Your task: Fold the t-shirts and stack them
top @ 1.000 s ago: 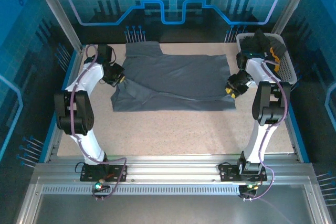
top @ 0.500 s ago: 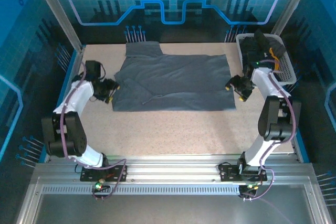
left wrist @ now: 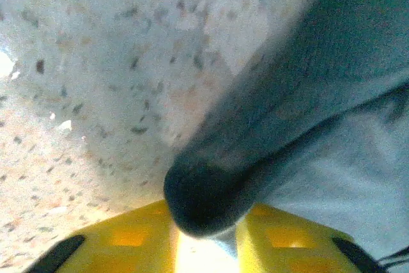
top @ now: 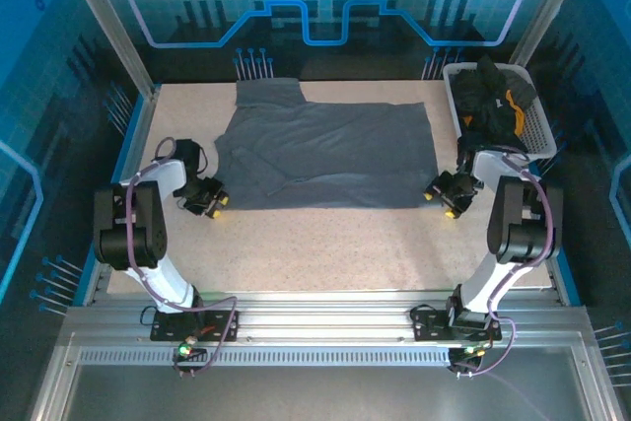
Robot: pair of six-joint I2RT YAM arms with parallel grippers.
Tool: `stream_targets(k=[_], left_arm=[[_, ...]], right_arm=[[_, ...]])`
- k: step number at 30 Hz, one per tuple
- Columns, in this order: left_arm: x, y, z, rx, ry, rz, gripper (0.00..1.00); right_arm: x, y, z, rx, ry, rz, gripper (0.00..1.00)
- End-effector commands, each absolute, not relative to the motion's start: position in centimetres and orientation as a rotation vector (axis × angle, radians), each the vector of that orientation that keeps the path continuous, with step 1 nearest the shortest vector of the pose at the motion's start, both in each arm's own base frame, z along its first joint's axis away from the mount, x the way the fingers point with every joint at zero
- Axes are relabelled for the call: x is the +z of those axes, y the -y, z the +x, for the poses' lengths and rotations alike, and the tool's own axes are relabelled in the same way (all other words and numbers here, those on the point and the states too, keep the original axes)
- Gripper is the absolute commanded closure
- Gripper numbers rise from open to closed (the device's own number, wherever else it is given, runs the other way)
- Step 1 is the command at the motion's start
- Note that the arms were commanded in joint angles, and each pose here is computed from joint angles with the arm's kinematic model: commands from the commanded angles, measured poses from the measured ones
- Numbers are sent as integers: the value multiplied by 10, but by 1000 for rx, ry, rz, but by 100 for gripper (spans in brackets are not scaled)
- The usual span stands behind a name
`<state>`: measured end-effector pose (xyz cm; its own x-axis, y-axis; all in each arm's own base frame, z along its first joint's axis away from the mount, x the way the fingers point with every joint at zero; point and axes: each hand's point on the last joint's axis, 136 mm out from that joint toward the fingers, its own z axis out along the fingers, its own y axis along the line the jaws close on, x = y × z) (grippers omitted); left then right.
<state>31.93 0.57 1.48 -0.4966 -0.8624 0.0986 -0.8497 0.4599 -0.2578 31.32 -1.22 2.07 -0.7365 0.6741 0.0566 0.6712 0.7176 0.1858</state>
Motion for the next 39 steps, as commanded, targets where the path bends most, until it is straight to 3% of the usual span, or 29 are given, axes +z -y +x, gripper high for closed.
stream_targets(k=[1, 5, 8, 10, 14, 20, 26, 32, 36, 39], left_arm=[[15, -19, 343, -396, -2589, -1516, 85], [15, -25, 344, -358, -2577, -1529, 100], [16, -36, 336, -329, -2540, -1578, 100], [17, -47, 325, -306, -2500, -1632, 100], [20, -72, 292, -284, -2402, -1762, 100], [26, -93, 231, -197, -2265, -1951, 100], [19, -85, 185, -141, -2191, -2102, 100], [15, -81, 174, -127, -2187, -2105, 100], [20, -84, 175, -124, -2180, -2090, 98], [27, -87, 180, -127, -2172, -2054, 70]], right_arm=[[7, 15, 311, 247, -2947, 1193, 44], [-3, 15, 316, 184, -2953, 1216, 62], [3, 4, 329, 162, -2960, 1119, 89], [11, -6, 335, 132, -2976, 1039, 100], [20, -48, 332, 136, -3040, 893, 100], [19, -88, 289, 26, -3145, 803, 100], [14, -75, 240, -85, -3184, 827, 100], [14, -64, 229, -56, -3185, 833, 99], [24, -63, 238, -23, -3172, 810, 78], [39, -63, 245, -9, -3152, 798, 63]])
